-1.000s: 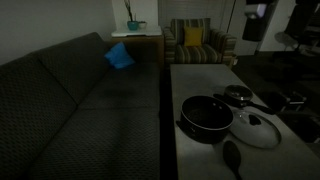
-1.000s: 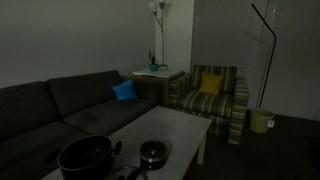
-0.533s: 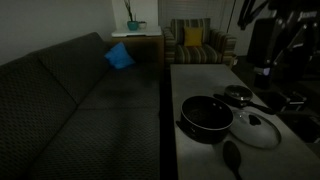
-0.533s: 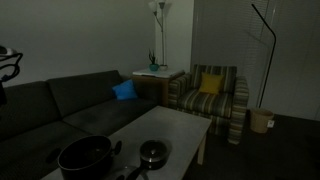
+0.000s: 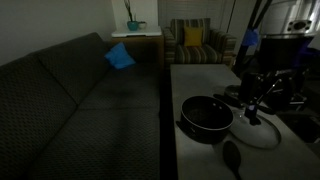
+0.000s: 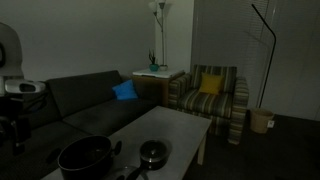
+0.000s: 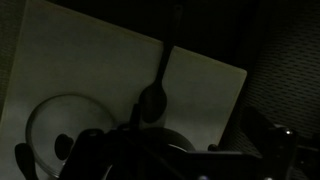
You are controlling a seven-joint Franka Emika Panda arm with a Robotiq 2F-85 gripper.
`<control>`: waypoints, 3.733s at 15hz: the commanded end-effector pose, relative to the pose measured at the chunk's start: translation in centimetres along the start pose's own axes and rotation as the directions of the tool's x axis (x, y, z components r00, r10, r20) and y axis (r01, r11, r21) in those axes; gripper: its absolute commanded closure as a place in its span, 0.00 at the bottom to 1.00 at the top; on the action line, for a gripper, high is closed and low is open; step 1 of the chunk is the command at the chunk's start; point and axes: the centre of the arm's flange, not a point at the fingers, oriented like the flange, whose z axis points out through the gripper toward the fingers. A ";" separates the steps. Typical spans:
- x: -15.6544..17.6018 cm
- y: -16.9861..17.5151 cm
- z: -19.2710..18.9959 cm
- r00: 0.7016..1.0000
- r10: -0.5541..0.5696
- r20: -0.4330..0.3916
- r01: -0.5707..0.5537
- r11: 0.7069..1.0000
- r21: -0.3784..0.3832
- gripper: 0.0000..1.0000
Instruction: Put the black ladle inside the black pot
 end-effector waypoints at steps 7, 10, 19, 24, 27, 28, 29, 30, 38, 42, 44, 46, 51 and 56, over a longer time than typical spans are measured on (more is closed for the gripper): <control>-0.2 -0.8 1.6 0.999 -0.024 -0.025 0.024 1.000 -0.005 0.00; 0.1 -0.7 3.6 0.999 -0.032 -0.028 0.032 0.999 0.007 0.00; 1.1 1.9 11.9 0.999 0.051 0.007 -0.051 0.998 -0.023 0.00; 1.0 2.5 13.4 0.997 0.066 0.039 -0.066 0.998 -0.014 0.00; 1.9 2.4 14.2 0.997 0.071 0.037 -0.071 0.997 -0.005 0.00; 1.9 2.4 14.2 0.997 0.071 0.037 -0.071 0.997 -0.004 0.00; 2.0 2.4 14.2 0.997 0.071 0.036 -0.071 0.997 -0.004 0.00; 2.0 2.3 14.2 0.997 0.071 0.036 -0.071 0.997 -0.004 0.00; 3.0 2.9 14.0 0.996 0.043 0.074 -0.043 0.999 -0.007 0.00; 5.0 3.6 16.3 0.990 0.036 0.140 -0.036 0.999 -0.002 0.00; 4.2 3.1 17.7 0.985 0.028 0.173 -0.036 0.998 0.042 0.00; 4.2 2.9 20.4 0.977 0.027 0.213 -0.048 0.994 0.097 0.00; 5.0 4.4 26.9 0.958 0.058 0.279 -0.105 0.982 0.158 0.00; 6.8 6.2 29.0 0.952 0.116 0.284 -0.169 0.971 0.168 0.00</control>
